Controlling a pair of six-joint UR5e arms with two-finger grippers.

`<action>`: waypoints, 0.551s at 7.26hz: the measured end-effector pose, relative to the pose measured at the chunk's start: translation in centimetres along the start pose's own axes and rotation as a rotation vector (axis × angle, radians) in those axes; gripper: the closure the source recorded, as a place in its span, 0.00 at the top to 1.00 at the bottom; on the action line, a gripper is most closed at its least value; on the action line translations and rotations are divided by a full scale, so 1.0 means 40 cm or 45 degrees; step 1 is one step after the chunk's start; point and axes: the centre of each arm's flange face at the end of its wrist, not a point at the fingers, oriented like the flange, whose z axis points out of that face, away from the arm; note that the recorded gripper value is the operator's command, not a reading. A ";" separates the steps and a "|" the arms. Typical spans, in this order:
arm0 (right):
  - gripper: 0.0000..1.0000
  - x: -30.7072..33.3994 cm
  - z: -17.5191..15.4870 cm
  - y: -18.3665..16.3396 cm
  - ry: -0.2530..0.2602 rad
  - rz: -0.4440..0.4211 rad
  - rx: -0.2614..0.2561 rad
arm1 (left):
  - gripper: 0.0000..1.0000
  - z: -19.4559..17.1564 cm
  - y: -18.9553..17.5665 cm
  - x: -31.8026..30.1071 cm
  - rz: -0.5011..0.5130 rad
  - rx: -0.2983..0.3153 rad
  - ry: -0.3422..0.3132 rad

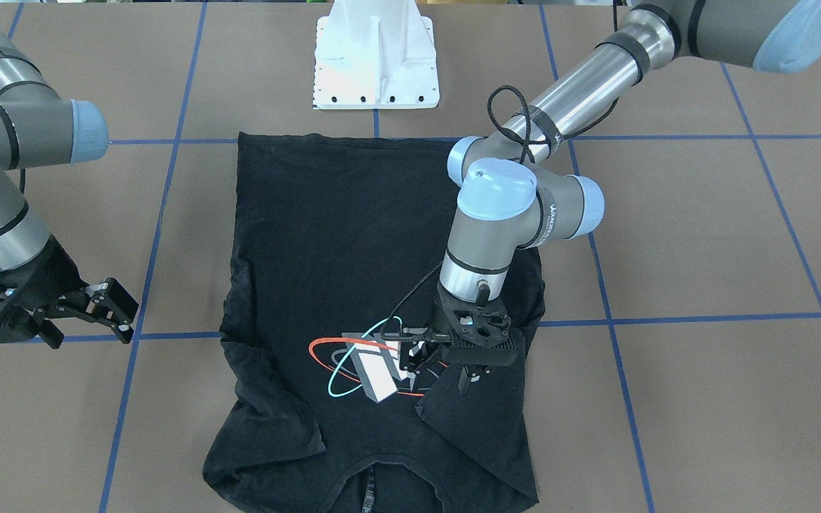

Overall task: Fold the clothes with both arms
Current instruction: 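Move both grippers down to the shirt's hem corners nearest the robot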

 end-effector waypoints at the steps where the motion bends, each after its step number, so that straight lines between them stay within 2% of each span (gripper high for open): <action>1: 1.00 -0.029 -0.012 0.048 -0.017 0.045 0.008 | 1.00 -0.065 0.021 -0.017 0.059 -0.031 0.022; 2: 1.00 -0.060 -0.027 0.118 -0.034 0.075 0.018 | 1.00 -0.138 0.061 -0.057 0.093 -0.059 0.066; 4: 1.00 -0.099 -0.071 0.313 -0.064 0.124 0.015 | 1.00 -0.304 0.166 -0.174 0.113 -0.118 0.172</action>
